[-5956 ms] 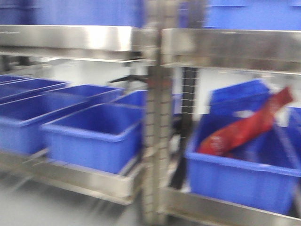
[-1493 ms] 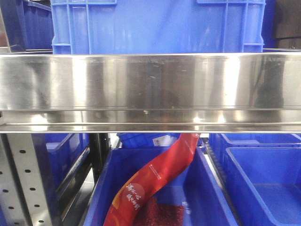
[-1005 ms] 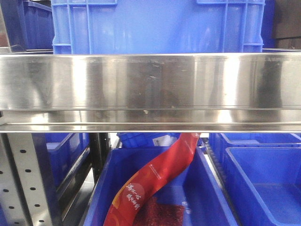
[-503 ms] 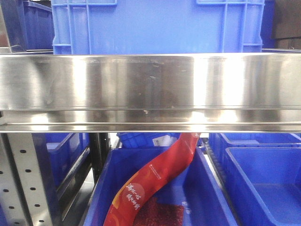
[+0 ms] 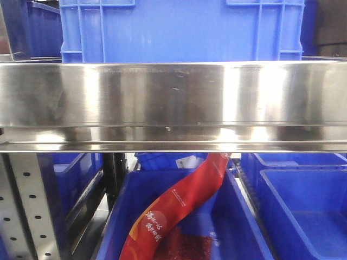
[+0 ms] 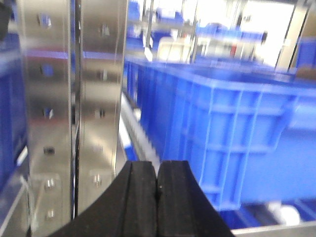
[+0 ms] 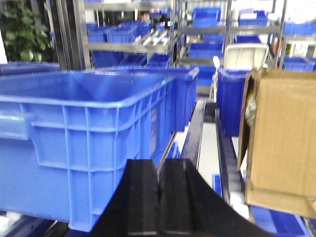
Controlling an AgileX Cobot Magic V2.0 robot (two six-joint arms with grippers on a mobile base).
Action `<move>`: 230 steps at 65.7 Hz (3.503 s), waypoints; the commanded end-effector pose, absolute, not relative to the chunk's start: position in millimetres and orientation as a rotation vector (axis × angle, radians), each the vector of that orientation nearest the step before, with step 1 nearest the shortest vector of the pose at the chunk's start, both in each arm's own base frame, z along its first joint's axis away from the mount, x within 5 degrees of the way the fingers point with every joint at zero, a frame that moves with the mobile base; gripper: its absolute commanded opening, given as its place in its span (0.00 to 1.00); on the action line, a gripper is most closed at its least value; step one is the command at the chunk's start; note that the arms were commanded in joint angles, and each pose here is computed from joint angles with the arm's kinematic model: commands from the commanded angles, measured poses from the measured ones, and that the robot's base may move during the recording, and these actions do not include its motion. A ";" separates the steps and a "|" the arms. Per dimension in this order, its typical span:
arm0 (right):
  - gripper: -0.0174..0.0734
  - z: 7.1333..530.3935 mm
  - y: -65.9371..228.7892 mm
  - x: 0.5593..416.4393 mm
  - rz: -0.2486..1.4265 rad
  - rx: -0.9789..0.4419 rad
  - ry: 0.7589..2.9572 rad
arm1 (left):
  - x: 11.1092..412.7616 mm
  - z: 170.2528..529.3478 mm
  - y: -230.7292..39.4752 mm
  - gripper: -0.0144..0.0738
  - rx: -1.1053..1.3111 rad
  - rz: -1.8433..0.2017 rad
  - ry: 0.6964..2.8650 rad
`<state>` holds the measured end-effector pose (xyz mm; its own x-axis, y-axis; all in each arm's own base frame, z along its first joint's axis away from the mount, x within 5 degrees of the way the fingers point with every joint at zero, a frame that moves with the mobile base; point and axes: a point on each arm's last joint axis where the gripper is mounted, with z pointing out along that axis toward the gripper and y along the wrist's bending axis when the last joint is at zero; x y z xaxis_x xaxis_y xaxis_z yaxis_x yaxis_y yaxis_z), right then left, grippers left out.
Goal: Grab block from conveyor and place in blue bin
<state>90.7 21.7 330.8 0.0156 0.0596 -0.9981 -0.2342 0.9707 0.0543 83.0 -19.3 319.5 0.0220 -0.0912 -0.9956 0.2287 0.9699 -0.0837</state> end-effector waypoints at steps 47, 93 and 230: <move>0.01 273.2 7.2 51.5 0.138 -0.069 1.453 | 75.2 324.8 -17.1 0.04 0.097 -0.254 1.468; 0.01 210.0 4.9 56.2 0.099 -0.035 1.519 | 74.8 325.0 -17.0 0.04 0.096 -0.255 1.466; 0.01 209.8 3.3 56.3 0.076 -0.014 1.521 | 56.3 210.9 -0.3 0.04 0.000 -0.008 1.509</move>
<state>56.6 4.0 207.5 0.0202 0.0485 -0.9986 -0.0676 0.9966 0.0471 56.9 -0.3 208.3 0.0345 0.0123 -0.9993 0.0048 0.9999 0.0125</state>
